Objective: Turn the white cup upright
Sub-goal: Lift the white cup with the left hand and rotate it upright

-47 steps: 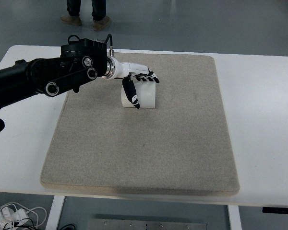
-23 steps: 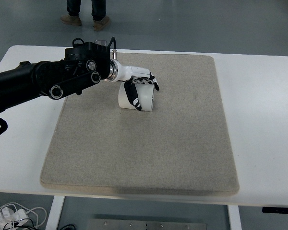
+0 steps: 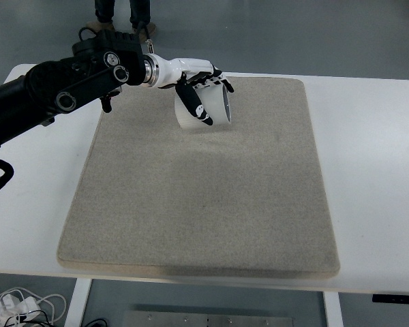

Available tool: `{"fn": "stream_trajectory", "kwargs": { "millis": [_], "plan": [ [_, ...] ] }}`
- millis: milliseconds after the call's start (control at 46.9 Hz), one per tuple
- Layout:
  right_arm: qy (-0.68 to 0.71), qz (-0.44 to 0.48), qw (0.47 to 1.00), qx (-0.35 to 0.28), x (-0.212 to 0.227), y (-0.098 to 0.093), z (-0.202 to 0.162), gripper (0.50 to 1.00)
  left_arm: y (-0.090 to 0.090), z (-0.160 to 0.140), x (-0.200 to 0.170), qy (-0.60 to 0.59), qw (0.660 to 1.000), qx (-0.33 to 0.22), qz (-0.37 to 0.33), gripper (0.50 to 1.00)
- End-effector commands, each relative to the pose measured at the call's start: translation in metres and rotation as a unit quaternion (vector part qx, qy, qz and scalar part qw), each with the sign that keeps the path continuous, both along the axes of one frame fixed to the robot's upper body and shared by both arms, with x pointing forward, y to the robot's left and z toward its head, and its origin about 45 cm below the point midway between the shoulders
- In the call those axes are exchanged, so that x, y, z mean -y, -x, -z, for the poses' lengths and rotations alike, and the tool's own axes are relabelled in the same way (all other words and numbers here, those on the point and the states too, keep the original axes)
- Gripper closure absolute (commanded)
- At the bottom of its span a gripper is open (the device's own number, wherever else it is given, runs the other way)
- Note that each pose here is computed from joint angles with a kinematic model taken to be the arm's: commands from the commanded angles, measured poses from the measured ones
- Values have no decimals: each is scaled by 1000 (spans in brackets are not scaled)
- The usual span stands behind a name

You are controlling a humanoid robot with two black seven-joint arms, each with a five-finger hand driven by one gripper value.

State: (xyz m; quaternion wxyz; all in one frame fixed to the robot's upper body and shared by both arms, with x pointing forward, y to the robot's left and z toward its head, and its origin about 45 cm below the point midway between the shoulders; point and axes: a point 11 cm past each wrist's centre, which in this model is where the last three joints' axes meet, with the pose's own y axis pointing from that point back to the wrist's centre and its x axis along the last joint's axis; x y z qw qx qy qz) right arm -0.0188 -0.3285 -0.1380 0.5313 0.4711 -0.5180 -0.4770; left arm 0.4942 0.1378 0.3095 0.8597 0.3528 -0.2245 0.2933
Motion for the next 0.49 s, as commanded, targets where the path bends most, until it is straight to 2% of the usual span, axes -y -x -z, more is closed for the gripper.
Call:
{"fn": "stream_trajectory", "kwargs": {
  "millis": [0,213,469],
  "plan": [
    [0,0,1000,0,0,0,0,548,-8,-6,-11,58,998,-13,-33,1000],
    [0,0,1000,0,0,0,0,548,-24,-21,-34,193,977,-21,-87,1000],
    [0,0,1000,0,0,0,0,548,-28,-12,-57,330,934,-42,-134,1000]
  ]
}}
